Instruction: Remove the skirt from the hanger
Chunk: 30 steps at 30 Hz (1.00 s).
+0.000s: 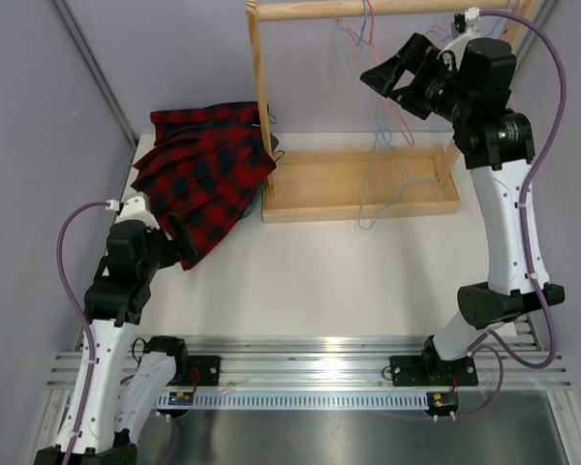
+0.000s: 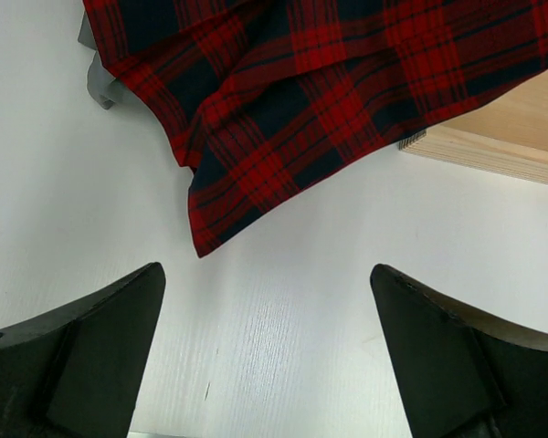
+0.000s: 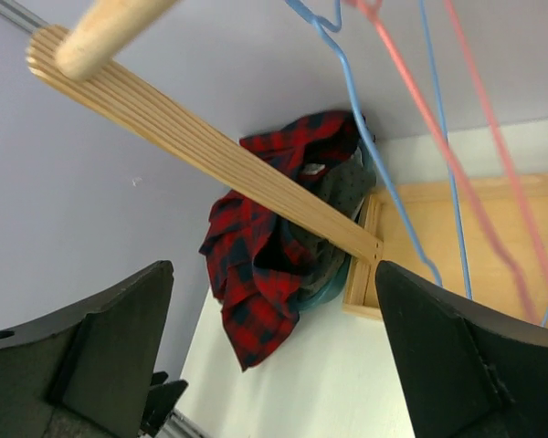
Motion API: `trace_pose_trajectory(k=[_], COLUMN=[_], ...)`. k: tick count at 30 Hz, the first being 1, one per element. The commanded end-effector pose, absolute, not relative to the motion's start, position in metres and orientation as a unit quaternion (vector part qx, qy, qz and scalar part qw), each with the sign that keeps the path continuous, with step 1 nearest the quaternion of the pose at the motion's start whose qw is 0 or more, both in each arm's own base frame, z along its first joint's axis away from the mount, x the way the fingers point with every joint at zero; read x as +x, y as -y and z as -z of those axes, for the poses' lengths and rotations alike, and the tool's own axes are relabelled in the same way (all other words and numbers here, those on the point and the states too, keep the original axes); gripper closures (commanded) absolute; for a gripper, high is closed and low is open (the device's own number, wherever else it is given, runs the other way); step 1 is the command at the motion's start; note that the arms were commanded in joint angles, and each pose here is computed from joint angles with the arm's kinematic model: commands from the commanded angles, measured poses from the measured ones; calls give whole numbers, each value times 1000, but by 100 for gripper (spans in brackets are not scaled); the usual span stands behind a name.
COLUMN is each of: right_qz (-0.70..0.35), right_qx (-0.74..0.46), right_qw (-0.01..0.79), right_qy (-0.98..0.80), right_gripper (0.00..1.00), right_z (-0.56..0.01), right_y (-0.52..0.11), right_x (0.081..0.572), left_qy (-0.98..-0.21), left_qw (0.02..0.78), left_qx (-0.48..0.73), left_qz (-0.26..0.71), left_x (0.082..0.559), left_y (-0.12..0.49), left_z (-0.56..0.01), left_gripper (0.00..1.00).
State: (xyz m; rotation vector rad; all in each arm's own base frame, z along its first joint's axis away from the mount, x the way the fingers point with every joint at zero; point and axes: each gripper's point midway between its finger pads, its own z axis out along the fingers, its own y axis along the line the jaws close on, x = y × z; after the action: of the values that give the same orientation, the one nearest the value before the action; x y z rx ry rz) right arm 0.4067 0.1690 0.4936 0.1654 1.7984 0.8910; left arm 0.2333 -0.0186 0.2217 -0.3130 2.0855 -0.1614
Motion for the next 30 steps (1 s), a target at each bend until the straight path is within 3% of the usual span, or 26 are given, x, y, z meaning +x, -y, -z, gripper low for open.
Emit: trace_pose_trajectory(k=[1,5,10,15,20,30], right_qz=[-353,-297,-154,-92,-101,-108], right_qx=[58,87,185,211,243,270], right_qw=[597,654,688,609,455,387], right_qy=[-718,-690,-685,-759,-851,-875], right_gripper=[1,1,0,0,2,10], right_z=[-544,-569,-538,-436,-295,-193], right_y=[-153,-119,-48,-34,-38,-43], right_x=[384,359,334,341,369,424], left_qy=[-847,-845,-841,-840,-841,-839], left_qw=[513,516,524,525,524,528], left_qx=[-115,-113,-108,-102,-97,-82], left_qz=[75,79,86,91,94,101], left_x=[236,234,232,231,231,228], left_y=[22,23,26,28,31,38], left_z=[-230,-230,-233,-233,-233,-235], left_gripper=[1,1,1,1,1,1])
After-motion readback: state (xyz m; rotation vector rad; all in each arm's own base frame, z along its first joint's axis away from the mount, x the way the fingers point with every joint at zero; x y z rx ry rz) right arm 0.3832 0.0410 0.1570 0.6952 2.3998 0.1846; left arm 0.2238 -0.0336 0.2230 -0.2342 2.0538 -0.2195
